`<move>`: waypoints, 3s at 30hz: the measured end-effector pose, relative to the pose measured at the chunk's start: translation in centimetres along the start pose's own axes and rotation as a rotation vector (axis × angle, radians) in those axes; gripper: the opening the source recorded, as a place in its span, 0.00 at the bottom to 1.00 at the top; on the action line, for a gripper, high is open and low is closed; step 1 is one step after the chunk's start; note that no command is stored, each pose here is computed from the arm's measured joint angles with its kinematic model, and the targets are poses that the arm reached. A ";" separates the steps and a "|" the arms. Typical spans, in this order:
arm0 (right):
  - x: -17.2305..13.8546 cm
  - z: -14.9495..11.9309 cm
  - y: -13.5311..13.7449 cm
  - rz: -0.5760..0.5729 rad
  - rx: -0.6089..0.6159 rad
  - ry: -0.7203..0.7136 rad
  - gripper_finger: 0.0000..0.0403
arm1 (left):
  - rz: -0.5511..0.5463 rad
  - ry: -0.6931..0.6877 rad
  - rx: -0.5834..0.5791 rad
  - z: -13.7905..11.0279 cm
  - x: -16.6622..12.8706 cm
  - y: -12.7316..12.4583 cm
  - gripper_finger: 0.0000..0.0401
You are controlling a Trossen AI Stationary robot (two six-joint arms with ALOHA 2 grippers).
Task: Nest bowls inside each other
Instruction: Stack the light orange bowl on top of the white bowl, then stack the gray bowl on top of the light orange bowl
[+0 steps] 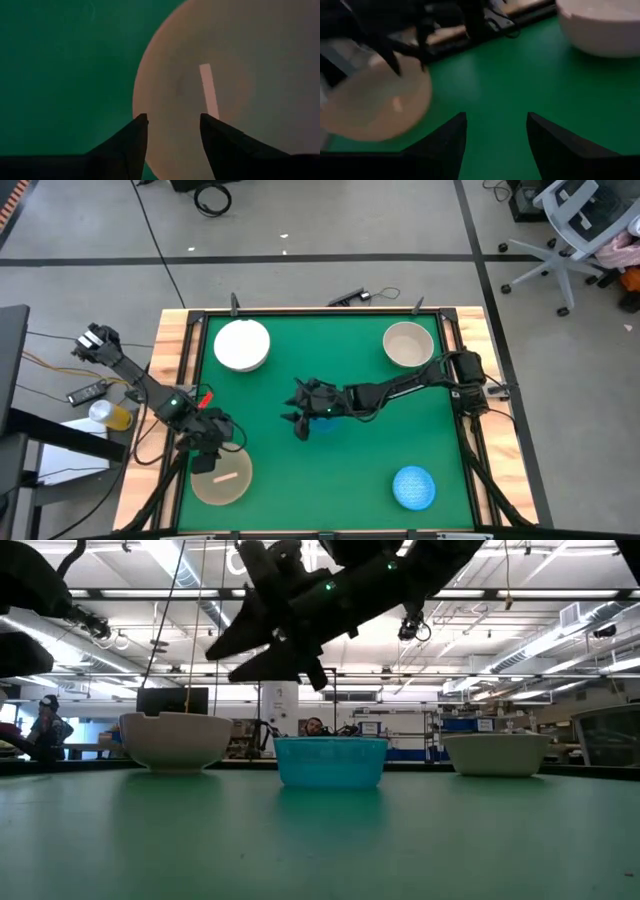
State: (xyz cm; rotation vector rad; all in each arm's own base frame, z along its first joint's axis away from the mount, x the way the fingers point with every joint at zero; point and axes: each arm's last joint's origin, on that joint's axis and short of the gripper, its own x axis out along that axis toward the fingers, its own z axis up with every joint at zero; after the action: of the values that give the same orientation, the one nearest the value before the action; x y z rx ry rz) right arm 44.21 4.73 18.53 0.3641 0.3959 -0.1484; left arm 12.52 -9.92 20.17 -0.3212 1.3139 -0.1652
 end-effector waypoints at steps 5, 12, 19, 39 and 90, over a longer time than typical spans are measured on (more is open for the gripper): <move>3.0 0.9 1.7 0.133 0.022 -0.022 0.52 | 0.003 -0.011 -0.020 0.3 0.0 0.3 0.44; 8.7 1.5 3.6 0.103 -0.024 0.145 0.52 | 0.001 -0.045 -0.049 1.1 -1.6 0.2 0.44; 11.8 1.2 5.1 0.209 -0.001 0.182 0.52 | 0.055 -0.121 -0.008 1.7 -4.1 -0.7 0.44; 13.3 -1.8 4.6 0.150 -0.157 0.305 0.33 | 0.207 -0.223 -0.006 1.9 -4.8 -0.4 0.44; 3.7 14.9 -15.4 -0.426 0.004 0.255 0.28 | 0.615 -0.737 -0.053 3.5 -11.3 -1.6 0.44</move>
State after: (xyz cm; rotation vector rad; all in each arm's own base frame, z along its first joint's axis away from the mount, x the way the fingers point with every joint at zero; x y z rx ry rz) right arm 49.59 -15.31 24.96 0.2997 0.7229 -0.5217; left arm 13.17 -7.54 31.86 0.0022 0.6342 0.4732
